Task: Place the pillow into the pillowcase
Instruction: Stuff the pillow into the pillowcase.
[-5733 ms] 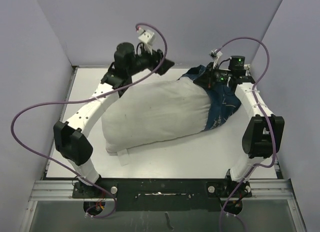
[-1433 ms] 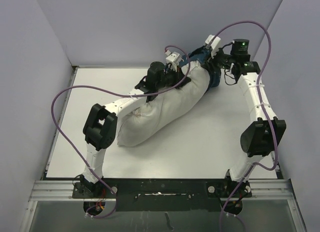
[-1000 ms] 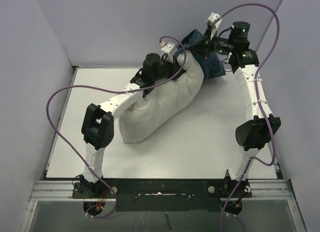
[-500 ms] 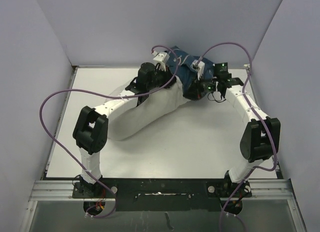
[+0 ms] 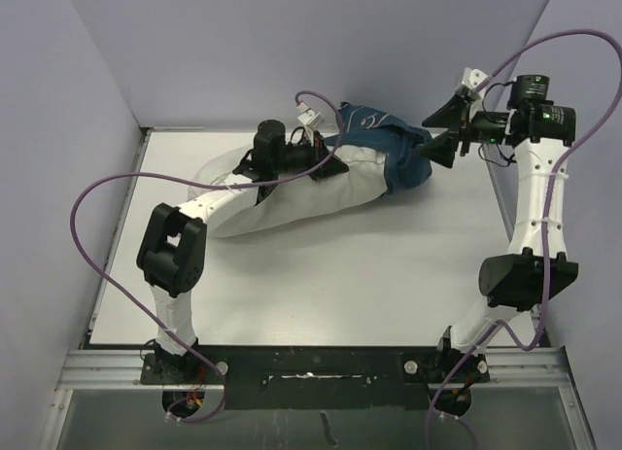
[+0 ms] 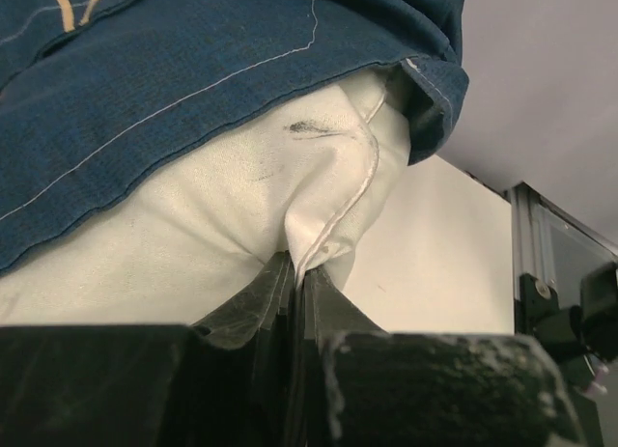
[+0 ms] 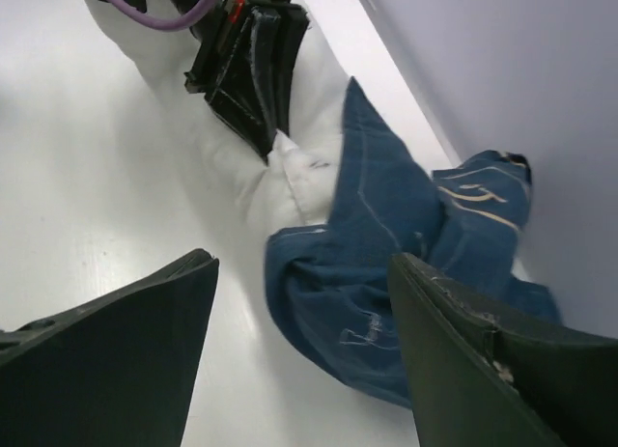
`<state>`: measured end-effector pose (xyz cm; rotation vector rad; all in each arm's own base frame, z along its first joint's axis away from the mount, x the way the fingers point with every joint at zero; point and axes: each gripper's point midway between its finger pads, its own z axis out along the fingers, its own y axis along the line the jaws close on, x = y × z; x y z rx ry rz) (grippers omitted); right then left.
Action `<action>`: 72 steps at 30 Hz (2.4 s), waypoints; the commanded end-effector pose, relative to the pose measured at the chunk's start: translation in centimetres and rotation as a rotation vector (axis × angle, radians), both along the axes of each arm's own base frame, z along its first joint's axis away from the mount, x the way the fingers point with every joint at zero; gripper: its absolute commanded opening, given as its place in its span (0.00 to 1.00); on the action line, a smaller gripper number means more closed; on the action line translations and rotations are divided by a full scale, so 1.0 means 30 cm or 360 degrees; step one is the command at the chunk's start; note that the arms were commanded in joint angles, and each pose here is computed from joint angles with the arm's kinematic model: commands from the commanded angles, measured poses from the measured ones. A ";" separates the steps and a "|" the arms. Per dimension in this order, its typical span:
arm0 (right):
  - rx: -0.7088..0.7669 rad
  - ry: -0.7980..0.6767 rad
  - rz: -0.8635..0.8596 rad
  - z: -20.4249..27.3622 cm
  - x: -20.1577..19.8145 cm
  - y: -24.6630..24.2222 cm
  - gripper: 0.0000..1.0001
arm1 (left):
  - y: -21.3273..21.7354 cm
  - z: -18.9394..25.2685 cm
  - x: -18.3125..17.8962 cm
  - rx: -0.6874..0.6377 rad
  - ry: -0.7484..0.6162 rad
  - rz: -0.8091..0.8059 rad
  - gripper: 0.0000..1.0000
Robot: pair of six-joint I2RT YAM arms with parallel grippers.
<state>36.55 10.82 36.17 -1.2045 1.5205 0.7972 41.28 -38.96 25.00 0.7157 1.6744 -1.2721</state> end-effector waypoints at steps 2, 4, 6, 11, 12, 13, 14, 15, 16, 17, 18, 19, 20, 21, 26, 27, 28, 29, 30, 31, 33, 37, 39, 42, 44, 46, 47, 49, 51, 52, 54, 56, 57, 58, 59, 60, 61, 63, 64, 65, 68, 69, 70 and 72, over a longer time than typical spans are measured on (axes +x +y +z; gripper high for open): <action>0.0160 -0.0043 -0.0261 0.143 0.111 -0.026 0.85 | -0.014 0.062 -0.086 -0.0077 -0.0110 -0.0251 0.00; 0.0104 -0.0103 -0.0474 0.149 0.227 -0.023 0.96 | -0.024 0.054 -0.094 -0.0081 -0.0093 -0.0278 0.00; -0.0046 -0.0125 -0.0564 0.120 0.314 0.021 0.96 | -0.033 0.048 -0.105 -0.0082 -0.0076 -0.0299 0.00; -0.0437 -0.0186 -0.0721 -0.037 0.447 0.085 0.93 | -0.041 0.052 -0.122 -0.0084 -0.0068 -0.0319 0.00; -0.0494 -0.0176 -0.0730 -0.068 0.458 0.086 0.91 | -0.041 0.056 -0.124 -0.0087 -0.0072 -0.0315 0.00; -0.0541 -0.0170 -0.0743 -0.094 0.469 0.082 0.89 | -0.040 0.059 -0.125 -0.0088 -0.0073 -0.0312 0.00; -0.0591 -0.0165 -0.0764 -0.121 0.481 0.071 0.87 | -0.040 0.060 -0.127 -0.0088 -0.0074 -0.0310 0.00; -0.0645 -0.0163 -0.0797 -0.145 0.496 0.053 0.84 | -0.039 0.060 -0.126 -0.0089 -0.0073 -0.0306 0.00; -0.0687 -0.0167 -0.0827 -0.161 0.510 0.038 0.80 | -0.039 0.059 -0.126 -0.0091 -0.0074 -0.0305 0.00; -0.0728 -0.0178 -0.0861 -0.172 0.524 0.019 0.77 | -0.039 0.058 -0.126 -0.0093 -0.0073 -0.0304 0.00; -0.0768 -0.0197 -0.0891 -0.178 0.537 0.002 0.74 | -0.039 0.058 -0.127 -0.0096 -0.0069 -0.0305 0.00; -0.0797 -0.0213 -0.0921 -0.182 0.548 -0.015 0.72 | -0.041 0.058 -0.126 -0.0099 -0.0067 -0.0308 0.00; -0.0830 -0.0228 -0.0950 -0.185 0.558 -0.032 0.70 | -0.042 0.055 -0.126 -0.0100 -0.0062 -0.0312 0.00; -0.0863 -0.0247 -0.0973 -0.187 0.565 -0.047 0.69 | -0.044 0.056 -0.124 -0.0102 -0.0061 -0.0317 0.00; -0.0994 -0.0294 -0.1069 -0.206 0.588 -0.138 0.57 | -0.052 0.065 -0.120 -0.0112 -0.0066 -0.0337 0.00; -0.1006 -0.0291 -0.1084 -0.212 0.592 -0.158 0.52 | -0.053 0.065 -0.120 -0.0113 -0.0065 -0.0340 0.00; -0.1011 -0.0283 -0.1104 -0.214 0.596 -0.181 0.39 | -0.053 0.066 -0.120 -0.0114 -0.0066 -0.0340 0.00; -0.1007 -0.0275 -0.1121 -0.212 0.599 -0.200 0.26 | -0.053 0.066 -0.120 -0.0114 -0.0066 -0.0340 0.00; -0.0998 -0.0274 -0.1145 -0.205 0.604 -0.223 0.16 | -0.051 0.065 -0.119 -0.0114 -0.0066 -0.0340 0.00; -0.0982 -0.0276 -0.1178 -0.190 0.608 -0.248 0.08 | -0.050 0.069 -0.120 -0.0116 -0.0070 -0.0338 0.00; -0.0901 -0.0284 -0.1300 -0.133 0.615 -0.313 0.00 | -0.043 0.072 -0.113 -0.0118 -0.0071 -0.0319 0.00; -0.0572 -0.0214 -0.1627 0.004 0.573 -0.483 0.00 | -0.019 0.112 -0.082 -0.0140 -0.0098 -0.0211 0.00; -0.0385 -0.0146 -0.1693 0.049 0.502 -0.540 0.00 | 0.000 0.150 -0.053 -0.0154 -0.0124 -0.0118 0.00; -0.0203 -0.0130 -0.1658 0.097 0.379 -0.545 0.00 | 0.024 0.235 -0.028 -0.0191 -0.0199 -0.0020 0.00; -0.0174 -0.0159 -0.1605 0.119 0.301 -0.511 0.05 | 0.030 0.302 -0.020 -0.0212 -0.0260 0.0012 0.00; -0.0166 -0.0125 -0.1583 0.094 0.241 -0.489 0.18 | 0.031 0.379 -0.017 -0.0238 -0.0326 0.0017 0.00; -0.0171 -0.0078 -0.1578 0.070 0.217 -0.481 0.24 | 0.031 0.409 -0.015 -0.0248 -0.0349 0.0017 0.00; -0.0223 0.0040 -0.1619 -0.015 0.179 -0.497 0.29 | 0.024 0.456 -0.019 -0.0257 -0.0388 0.0006 0.00; -0.0284 0.0091 -0.1723 -0.070 0.137 -0.556 0.32 | 0.020 0.491 -0.025 -0.0255 -0.0421 0.0007 0.00; -0.0320 0.0080 -0.1780 -0.078 0.122 -0.592 0.37 | 0.024 0.498 -0.024 -0.0244 -0.0429 0.0017 0.00; -0.0363 0.0045 -0.1908 -0.066 0.100 -0.687 0.55 | 0.031 0.518 -0.028 -0.0228 -0.0457 0.0041 0.00; -0.0333 -0.0001 -0.1922 -0.017 0.092 -0.721 0.67 | 0.038 0.523 -0.026 -0.0209 -0.0473 0.0062 0.00; -0.0298 -0.0044 -0.1858 0.019 0.093 -0.704 0.72 | 0.039 0.524 -0.026 -0.0198 -0.0477 0.0060 0.00; -0.0252 -0.0099 -0.1743 0.061 0.093 -0.662 0.76 | 0.036 0.520 -0.025 -0.0190 -0.0474 0.0051 0.00; -0.0198 -0.0155 -0.1557 0.104 0.086 -0.593 0.78 | 0.031 0.517 -0.028 -0.0186 -0.0466 0.0035 0.00; -0.0149 -0.0233 -0.1352 0.158 0.071 -0.516 0.80 | 0.022 0.512 -0.031 -0.0181 -0.0461 0.0017 0.00; -0.0091 -0.0293 -0.1124 0.198 0.046 -0.429 0.81 | 0.012 0.505 -0.035 -0.0175 -0.0453 0.0005 0.00; 0.0029 -0.0360 -0.0752 0.259 -0.017 -0.276 0.81 | -0.012 0.486 -0.039 -0.0162 -0.0438 -0.0013 0.00; 0.0068 -0.0364 -0.0612 0.271 -0.045 -0.203 0.80 | -0.023 0.471 -0.039 -0.0156 -0.0422 -0.0019 0.00; 0.0083 -0.0355 -0.0515 0.269 -0.067 -0.145 0.79 | -0.036 0.459 -0.041 -0.0154 -0.0409 -0.0026 0.00; 0.0086 -0.0280 -0.0417 0.209 -0.095 -0.050 0.78 | -0.072 0.425 -0.043 -0.0152 -0.0375 -0.0037 0.00; 0.0080 -0.0229 -0.0428 0.178 -0.096 -0.036 0.76 | -0.081 0.420 -0.042 -0.0153 -0.0371 -0.0035 0.00; 0.0053 -0.0190 -0.0453 0.146 -0.096 -0.029 0.75 | -0.089 0.412 -0.036 -0.0150 -0.0364 -0.0029 0.00; -0.0011 -0.0093 -0.0549 0.073 -0.092 -0.028 0.74 | -0.097 0.409 -0.020 -0.0154 -0.0357 -0.0006 0.00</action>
